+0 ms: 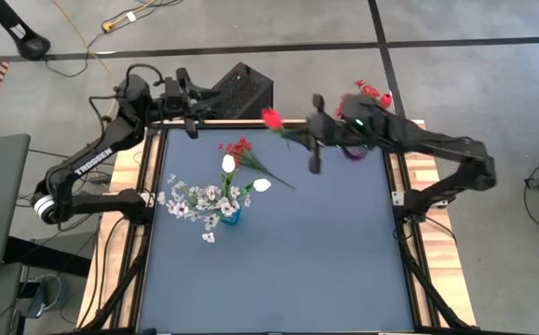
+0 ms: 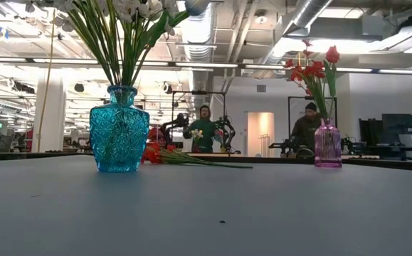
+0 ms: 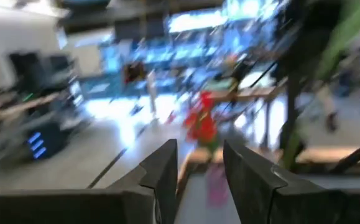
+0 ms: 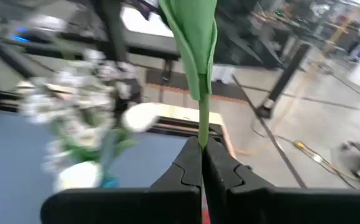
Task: Sort flowers into vase by color
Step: Put the top left red flower into the purple vase
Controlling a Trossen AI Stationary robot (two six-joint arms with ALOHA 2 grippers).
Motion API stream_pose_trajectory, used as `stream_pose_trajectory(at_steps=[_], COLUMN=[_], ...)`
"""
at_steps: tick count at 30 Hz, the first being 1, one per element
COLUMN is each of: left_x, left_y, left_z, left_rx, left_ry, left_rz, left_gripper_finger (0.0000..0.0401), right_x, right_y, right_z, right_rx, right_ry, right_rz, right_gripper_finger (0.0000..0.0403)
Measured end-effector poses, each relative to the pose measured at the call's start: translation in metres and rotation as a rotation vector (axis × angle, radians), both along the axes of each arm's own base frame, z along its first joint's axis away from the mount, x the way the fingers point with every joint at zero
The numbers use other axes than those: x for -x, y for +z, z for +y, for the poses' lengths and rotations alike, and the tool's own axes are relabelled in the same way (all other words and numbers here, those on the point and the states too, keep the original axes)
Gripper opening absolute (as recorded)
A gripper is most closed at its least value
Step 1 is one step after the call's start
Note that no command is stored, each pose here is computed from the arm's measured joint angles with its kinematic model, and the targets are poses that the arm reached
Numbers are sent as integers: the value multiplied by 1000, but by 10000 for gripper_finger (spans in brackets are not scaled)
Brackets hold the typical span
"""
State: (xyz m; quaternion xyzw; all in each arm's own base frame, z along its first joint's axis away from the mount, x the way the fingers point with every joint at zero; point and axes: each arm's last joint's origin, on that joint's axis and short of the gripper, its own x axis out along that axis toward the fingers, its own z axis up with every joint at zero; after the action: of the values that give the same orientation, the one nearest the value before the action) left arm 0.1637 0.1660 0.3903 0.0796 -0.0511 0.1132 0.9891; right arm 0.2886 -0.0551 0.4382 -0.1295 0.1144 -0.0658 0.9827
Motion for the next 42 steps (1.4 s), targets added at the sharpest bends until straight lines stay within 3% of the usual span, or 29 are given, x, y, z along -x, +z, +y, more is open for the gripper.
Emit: stream_pose_trajectory(at_steps=[5, 10, 16, 21, 31, 42], left_x=[11, 18, 25, 31, 33, 26], left_y=[-40, -85, -133, -163, -195, -201], left_z=[13, 18, 15, 8, -7, -16], left_rx=[87, 145, 207, 281, 378, 386], left_ry=[96, 131, 233, 266, 237, 188], left_rz=[142, 167, 171, 164, 216, 239], left_gripper_finger=[120, 119, 119, 119, 119, 119], right_x=[55, 109, 144, 150, 139, 136], right_y=[-18, -72, -132, -158, -155, -166], right_z=[43, 65, 62, 52, 19, -13], right_rx=[-29, -74, -74, 31, 182, 220], right_ry=[41, -219, -573, -769, -968, -1015], right_rz=[-57, -80, -173, -141, -112, -146], right_gripper_finger=[23, 23, 26, 23, 24, 24])
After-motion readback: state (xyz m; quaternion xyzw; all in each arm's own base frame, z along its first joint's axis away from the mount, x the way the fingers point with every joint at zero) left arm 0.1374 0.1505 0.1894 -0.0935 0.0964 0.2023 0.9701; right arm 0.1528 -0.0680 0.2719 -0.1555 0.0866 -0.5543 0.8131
